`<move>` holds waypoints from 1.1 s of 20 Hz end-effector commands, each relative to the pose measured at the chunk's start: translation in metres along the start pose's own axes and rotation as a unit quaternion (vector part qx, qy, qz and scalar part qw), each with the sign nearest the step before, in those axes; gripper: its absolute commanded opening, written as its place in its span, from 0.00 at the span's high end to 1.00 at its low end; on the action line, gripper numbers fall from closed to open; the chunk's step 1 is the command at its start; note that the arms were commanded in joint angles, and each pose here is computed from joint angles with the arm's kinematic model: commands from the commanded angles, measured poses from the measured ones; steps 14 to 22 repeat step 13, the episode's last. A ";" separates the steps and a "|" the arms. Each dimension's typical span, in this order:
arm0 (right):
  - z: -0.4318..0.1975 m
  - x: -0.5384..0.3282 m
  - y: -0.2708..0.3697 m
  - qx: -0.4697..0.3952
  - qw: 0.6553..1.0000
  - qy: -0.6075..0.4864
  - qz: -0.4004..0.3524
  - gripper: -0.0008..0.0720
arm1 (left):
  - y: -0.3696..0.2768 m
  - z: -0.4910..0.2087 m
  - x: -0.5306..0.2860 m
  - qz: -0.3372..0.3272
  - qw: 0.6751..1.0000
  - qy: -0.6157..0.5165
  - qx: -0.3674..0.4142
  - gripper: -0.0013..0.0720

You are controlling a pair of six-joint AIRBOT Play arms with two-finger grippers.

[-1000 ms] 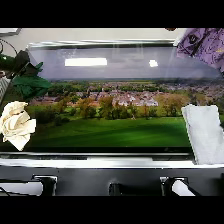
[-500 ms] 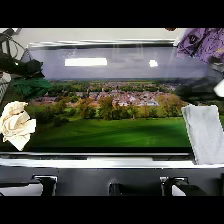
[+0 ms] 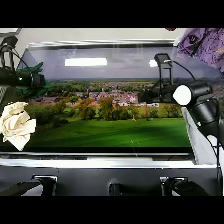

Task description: Fold the clothes and pants, and hang the long-sleeved shirts on hangers.

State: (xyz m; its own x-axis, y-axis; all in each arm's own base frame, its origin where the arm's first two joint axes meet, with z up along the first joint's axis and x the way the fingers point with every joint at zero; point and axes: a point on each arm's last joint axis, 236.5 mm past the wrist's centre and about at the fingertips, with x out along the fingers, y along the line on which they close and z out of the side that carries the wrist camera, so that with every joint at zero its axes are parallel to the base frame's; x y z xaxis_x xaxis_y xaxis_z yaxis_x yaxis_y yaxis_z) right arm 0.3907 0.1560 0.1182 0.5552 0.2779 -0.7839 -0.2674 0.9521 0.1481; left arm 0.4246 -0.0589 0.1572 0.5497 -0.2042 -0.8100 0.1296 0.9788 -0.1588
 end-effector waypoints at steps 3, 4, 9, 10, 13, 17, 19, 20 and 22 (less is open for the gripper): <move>0.000 0.000 0.006 -0.013 1.000 -0.002 0.000 0.94 | 0.004 -0.010 0.002 0.009 1.000 0.011 0.006 0.96; 0.000 0.000 0.006 -0.013 1.000 -0.002 0.000 0.94 | 0.004 -0.010 0.002 0.009 1.000 0.011 0.006 0.96; 0.000 0.000 0.006 -0.013 1.000 -0.002 0.000 0.94 | 0.004 -0.010 0.002 0.009 1.000 0.011 0.006 0.96; 0.000 0.000 0.006 -0.013 1.000 -0.002 0.000 0.94 | 0.004 -0.010 0.002 0.009 1.000 0.011 0.006 0.96; 0.000 0.000 0.006 -0.013 1.000 -0.002 0.000 0.94 | 0.004 -0.010 0.002 0.009 1.000 0.011 0.006 0.96; 0.000 0.000 0.006 -0.013 1.000 -0.002 0.000 0.94 | 0.004 -0.010 0.002 0.009 1.000 0.011 0.006 0.96; 0.000 0.000 0.006 -0.013 1.000 -0.002 0.000 0.94 | 0.004 -0.010 0.002 0.009 1.000 0.011 0.006 0.96; 0.000 0.000 0.006 -0.013 1.000 -0.002 0.000 0.94 | 0.004 -0.010 0.002 0.009 1.000 0.011 0.006 0.96; 0.000 0.000 0.006 -0.013 1.000 -0.002 0.000 0.94 | 0.004 -0.010 0.002 0.009 1.000 0.011 0.006 0.96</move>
